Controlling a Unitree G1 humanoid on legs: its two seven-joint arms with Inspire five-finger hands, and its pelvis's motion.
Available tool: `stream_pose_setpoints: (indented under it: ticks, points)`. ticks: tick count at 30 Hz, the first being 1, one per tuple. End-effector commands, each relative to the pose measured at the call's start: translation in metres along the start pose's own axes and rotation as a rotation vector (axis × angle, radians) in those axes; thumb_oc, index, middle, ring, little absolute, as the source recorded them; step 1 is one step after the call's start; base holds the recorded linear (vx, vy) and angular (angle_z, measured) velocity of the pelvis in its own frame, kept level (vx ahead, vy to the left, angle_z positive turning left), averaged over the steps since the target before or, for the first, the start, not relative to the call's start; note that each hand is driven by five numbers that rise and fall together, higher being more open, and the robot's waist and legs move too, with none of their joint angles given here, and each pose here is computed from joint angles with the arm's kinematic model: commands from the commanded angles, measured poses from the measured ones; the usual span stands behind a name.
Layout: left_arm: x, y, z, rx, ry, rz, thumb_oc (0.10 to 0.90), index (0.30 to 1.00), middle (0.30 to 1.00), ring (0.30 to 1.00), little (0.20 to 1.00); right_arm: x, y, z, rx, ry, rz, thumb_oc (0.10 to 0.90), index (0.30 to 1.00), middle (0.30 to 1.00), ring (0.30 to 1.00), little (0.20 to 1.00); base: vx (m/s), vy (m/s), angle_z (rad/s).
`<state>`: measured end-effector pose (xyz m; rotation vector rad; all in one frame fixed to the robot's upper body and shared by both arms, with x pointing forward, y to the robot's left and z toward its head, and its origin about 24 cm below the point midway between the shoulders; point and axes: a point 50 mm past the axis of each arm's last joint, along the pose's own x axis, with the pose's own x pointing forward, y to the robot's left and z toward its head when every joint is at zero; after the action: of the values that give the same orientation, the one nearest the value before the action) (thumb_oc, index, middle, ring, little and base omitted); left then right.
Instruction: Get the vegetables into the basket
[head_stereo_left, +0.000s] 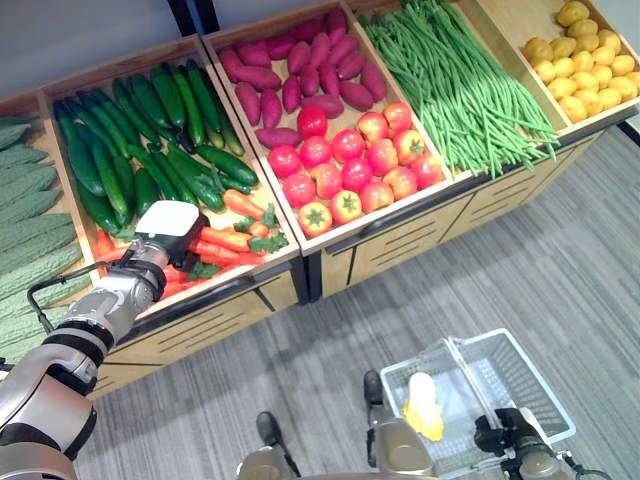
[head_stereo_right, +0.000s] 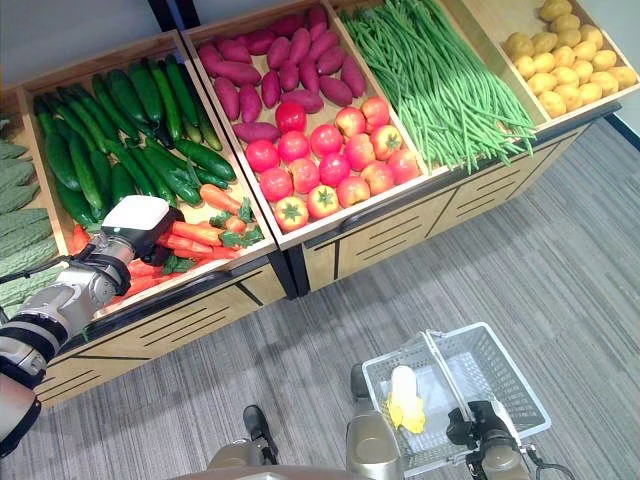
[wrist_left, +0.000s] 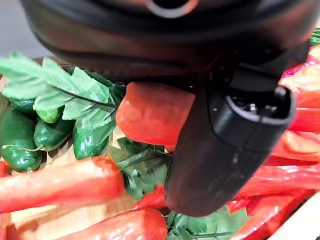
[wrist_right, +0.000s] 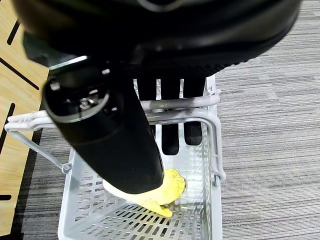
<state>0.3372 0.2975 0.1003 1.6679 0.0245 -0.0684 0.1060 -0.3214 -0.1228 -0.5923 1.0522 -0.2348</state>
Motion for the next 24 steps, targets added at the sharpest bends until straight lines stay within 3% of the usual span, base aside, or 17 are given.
stream_pose_setpoints:
  ticks: [1, 11, 24]
  points:
    - [0.012, 0.071, -0.021, 0.024, 0.092, 0.307, 0.4, 0.3, 0.3, 0.3, 0.3, 0.0, -0.029, -0.004, -0.038, -0.013, -0.097, 0.4, 0.3, 0.3, 0.3, 0.3, 0.0, 0.0, 0.0]
    - [-0.004, 0.093, -0.028, -0.182, 0.146, 0.617, 0.4, 0.3, 0.3, 0.3, 0.3, -0.002, -0.016, -0.008, -0.036, -0.001, -0.076, 0.4, 0.3, 0.3, 0.3, 0.3, 0.0, -0.003, 0.02]
    - [-0.04, 0.068, 0.001, -1.074, 0.022, 0.833, 0.4, 0.3, 0.3, 0.3, 0.3, -0.005, -0.006, -0.014, -0.005, 0.009, -0.058, 0.4, 0.3, 0.3, 0.3, 0.3, 0.0, 0.0, 0.01]
